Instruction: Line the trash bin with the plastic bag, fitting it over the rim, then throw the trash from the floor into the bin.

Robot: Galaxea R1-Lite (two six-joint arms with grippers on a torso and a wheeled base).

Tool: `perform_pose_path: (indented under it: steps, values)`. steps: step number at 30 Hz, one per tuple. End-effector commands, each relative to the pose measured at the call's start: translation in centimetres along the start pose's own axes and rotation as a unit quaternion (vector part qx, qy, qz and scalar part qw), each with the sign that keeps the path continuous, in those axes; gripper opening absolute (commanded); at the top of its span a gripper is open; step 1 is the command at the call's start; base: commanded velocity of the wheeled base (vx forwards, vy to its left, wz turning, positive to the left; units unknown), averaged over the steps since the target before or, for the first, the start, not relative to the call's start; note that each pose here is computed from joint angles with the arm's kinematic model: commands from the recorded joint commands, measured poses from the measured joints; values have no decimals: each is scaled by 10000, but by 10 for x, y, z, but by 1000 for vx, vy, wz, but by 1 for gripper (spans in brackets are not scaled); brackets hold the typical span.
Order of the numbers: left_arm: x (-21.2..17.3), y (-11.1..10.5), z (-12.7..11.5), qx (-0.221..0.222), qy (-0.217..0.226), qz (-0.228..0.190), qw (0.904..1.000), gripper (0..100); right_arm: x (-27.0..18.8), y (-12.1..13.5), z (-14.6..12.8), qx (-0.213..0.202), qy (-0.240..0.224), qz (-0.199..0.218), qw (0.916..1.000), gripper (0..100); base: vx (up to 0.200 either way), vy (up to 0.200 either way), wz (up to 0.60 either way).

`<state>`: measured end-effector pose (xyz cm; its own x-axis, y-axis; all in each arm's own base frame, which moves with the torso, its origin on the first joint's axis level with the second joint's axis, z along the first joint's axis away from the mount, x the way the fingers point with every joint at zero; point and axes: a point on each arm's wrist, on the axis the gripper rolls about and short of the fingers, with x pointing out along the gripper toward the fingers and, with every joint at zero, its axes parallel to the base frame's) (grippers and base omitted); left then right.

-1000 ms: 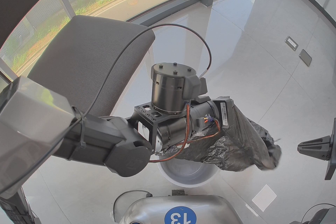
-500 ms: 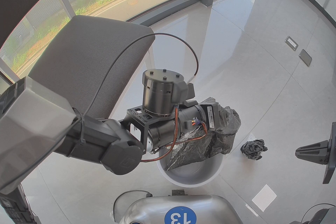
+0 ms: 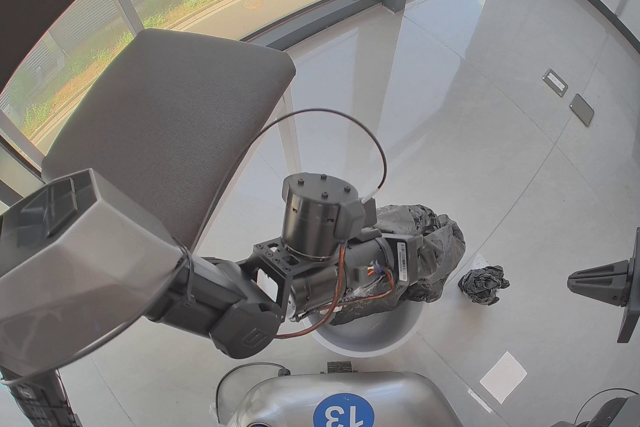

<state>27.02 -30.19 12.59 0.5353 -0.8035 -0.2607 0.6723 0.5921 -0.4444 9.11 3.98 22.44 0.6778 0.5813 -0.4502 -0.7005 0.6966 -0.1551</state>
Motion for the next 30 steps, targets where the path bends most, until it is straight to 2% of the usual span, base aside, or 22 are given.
perform_pose_path:
  steps: [1,9,13,16,26,30]
  values:
    - [-8,10,-20,-41,324,78,9994,0,0,-1,0,7,-5,-25,10000,0,0,0,0]
    - [-46,23,-44,-109,628,287,9976,0,2,-1,-1,32,63,0,10000,0,0,0,0]
    - [-61,33,-52,74,801,457,9957,0,2,-1,-1,41,58,-9,10000,0,0,0,0]
    - [-74,38,-52,177,878,423,9951,0,3,-2,1,53,53,-25,10000,0,0,0,0]
    - [-114,36,-60,198,1023,464,9935,0,9,-8,1,226,185,-85,9995,0,0,0,0]
    - [-128,35,-65,195,1096,497,9925,0,16,-14,9,424,208,-108,9988,0,0,0,0]
